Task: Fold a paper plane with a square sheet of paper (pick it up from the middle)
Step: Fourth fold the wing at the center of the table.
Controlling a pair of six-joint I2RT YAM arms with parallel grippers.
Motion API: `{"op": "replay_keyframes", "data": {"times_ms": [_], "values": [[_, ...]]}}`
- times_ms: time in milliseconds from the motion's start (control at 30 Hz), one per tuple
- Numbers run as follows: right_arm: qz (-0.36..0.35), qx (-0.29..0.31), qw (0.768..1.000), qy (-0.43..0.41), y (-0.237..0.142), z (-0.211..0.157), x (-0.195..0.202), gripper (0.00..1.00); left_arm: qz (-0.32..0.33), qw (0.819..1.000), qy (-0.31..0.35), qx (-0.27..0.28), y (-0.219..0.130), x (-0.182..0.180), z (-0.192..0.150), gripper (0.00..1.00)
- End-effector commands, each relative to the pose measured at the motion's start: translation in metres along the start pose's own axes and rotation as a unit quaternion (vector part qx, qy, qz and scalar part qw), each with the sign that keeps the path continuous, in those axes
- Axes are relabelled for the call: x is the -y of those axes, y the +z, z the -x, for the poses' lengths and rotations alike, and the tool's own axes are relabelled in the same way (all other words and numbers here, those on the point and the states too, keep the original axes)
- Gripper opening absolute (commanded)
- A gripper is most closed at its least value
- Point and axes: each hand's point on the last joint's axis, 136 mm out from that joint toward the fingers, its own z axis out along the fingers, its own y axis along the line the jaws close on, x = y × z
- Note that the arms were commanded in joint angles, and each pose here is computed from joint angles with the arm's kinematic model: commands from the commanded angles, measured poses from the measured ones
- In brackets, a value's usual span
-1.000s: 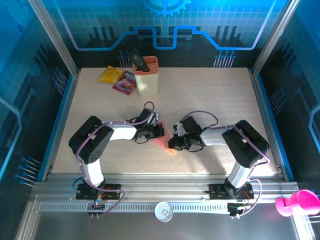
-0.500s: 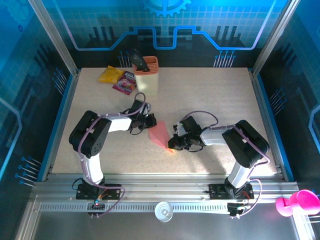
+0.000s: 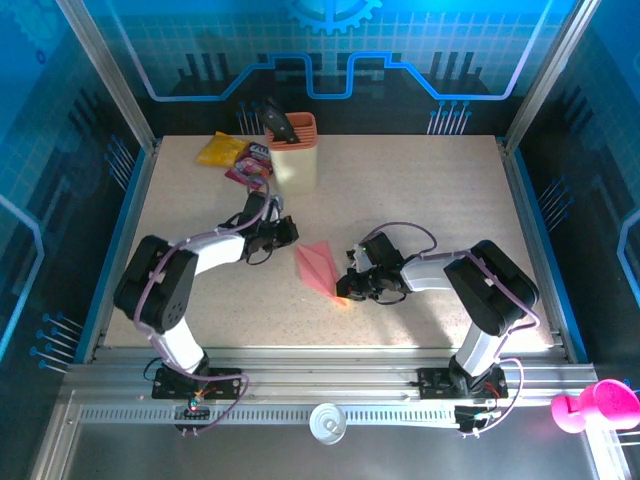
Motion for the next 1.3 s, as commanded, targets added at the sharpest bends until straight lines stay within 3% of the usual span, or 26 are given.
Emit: {"op": "replay_keyframes", "data": {"times_ms": [0,133,300,600,1267], "values": [[-0.197,-0.096,0.969,0.112,-0.004,-0.08,0.111,0.0,-0.039,0.998,0.019,-0.037,-0.007,0.035,-0.042,0.0],[-0.196,-0.096,0.969,0.112,-0.004,-0.081,0.111,0.0,-0.061,0.995,0.035,-0.072,0.002,0.055,-0.082,0.0],[-0.194,-0.094,0.97,0.111,-0.005,-0.081,0.109,0.0,-0.047,0.994,0.033,-0.096,0.024,0.046,-0.105,0.0],[-0.179,-0.085,0.977,0.072,-0.012,-0.081,0.099,0.0,0.039,0.994,0.034,-0.1,0.046,-0.002,-0.116,0.0],[-0.195,-0.071,0.976,0.065,-0.037,-0.111,0.102,0.0,0.07,0.991,0.032,-0.111,0.053,-0.026,-0.124,0.0]]}}
